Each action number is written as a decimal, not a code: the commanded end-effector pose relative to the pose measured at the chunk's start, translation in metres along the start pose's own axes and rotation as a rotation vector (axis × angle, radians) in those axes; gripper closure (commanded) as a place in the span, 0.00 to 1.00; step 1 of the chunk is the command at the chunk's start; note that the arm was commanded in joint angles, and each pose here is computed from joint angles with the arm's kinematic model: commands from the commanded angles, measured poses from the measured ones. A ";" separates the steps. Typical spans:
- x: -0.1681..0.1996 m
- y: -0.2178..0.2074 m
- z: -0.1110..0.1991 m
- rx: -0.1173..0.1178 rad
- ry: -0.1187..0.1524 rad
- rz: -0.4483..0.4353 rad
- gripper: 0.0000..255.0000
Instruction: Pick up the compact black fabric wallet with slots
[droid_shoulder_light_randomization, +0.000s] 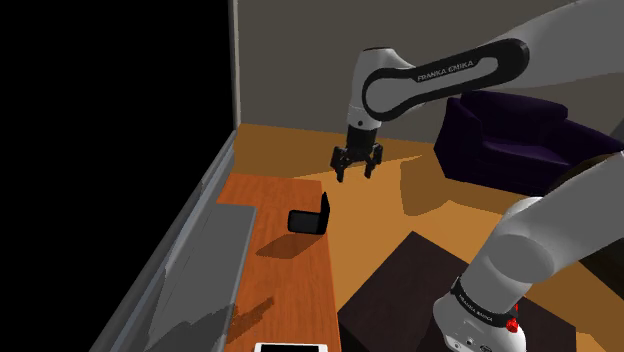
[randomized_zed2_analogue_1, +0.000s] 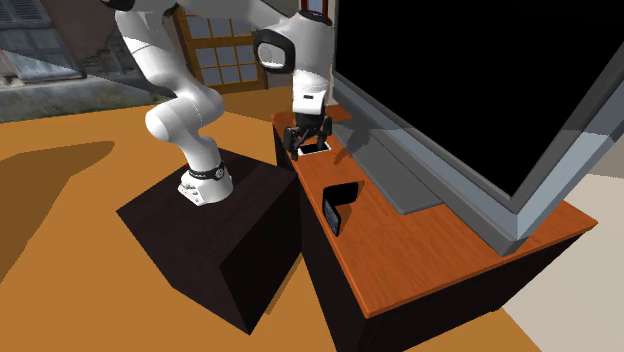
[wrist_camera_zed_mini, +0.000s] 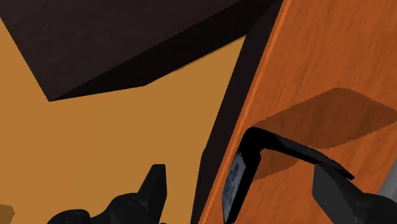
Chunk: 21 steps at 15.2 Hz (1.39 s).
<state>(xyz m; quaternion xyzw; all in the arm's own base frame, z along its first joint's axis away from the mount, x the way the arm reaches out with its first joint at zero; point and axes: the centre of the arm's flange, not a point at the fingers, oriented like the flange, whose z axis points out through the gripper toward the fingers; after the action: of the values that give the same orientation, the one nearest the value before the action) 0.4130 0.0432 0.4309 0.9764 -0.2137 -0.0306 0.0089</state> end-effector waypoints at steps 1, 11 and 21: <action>0.016 -0.008 0.021 0.005 0.001 0.060 0.00; 0.094 -0.022 0.125 0.023 0.000 0.342 0.00; 0.102 -0.024 0.172 0.024 0.000 0.360 0.00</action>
<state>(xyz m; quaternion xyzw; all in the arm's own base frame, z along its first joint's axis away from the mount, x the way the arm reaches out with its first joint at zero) 0.5046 0.0214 0.2549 0.9223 -0.3855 -0.0261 0.0027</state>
